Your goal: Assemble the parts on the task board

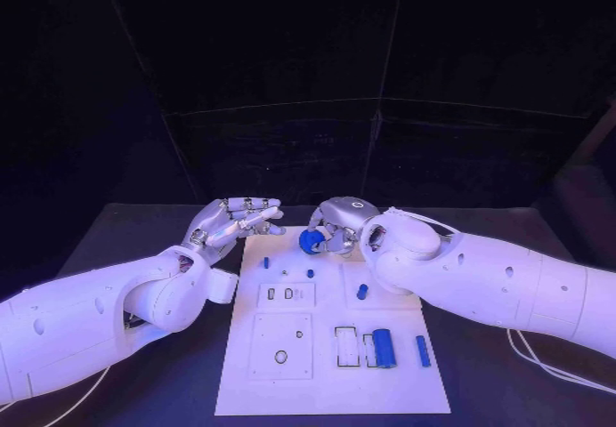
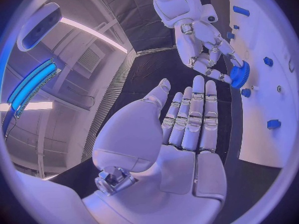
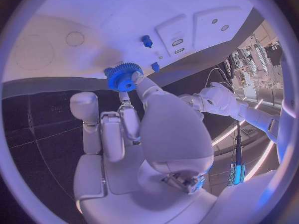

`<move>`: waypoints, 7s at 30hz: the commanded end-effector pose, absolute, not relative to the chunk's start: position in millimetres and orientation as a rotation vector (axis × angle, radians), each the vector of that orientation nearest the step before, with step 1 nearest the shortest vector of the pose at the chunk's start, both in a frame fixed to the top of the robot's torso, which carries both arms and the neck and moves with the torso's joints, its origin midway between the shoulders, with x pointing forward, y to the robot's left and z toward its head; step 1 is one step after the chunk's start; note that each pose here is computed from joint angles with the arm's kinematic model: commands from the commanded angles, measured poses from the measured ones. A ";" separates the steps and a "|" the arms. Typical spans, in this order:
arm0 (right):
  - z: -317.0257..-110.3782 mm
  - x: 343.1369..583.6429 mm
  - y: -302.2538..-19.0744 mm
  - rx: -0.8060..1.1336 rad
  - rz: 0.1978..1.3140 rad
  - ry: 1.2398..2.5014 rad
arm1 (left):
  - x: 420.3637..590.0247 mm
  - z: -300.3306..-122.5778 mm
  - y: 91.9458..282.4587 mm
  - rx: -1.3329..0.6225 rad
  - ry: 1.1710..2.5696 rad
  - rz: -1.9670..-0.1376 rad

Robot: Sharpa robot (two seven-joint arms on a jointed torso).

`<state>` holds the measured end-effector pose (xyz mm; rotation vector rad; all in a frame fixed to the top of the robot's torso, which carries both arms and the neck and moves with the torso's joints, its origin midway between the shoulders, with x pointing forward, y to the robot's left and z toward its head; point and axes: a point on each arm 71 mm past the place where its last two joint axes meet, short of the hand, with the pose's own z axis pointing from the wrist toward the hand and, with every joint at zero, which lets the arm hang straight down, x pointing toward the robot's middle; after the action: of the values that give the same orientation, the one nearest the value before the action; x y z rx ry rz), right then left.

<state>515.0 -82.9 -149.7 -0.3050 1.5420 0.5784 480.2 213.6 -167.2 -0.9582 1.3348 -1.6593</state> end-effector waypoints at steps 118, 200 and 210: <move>-211.1 523.3 -274.5 0.225 0.835 1.645 | 484.7 -178.9 210.6 -0.988 1.355 -1.675; -212.8 527.7 -270.0 0.241 0.749 1.626 | 484.6 -178.8 213.1 -0.990 1.353 -1.667; -209.4 523.6 -267.2 0.240 0.751 1.614 | 484.7 -178.8 214.0 -0.990 1.351 -1.664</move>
<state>522.7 -266.1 -212.1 0.2365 1.6402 0.7658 485.0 214.5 -179.8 -0.9978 1.3518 -1.6508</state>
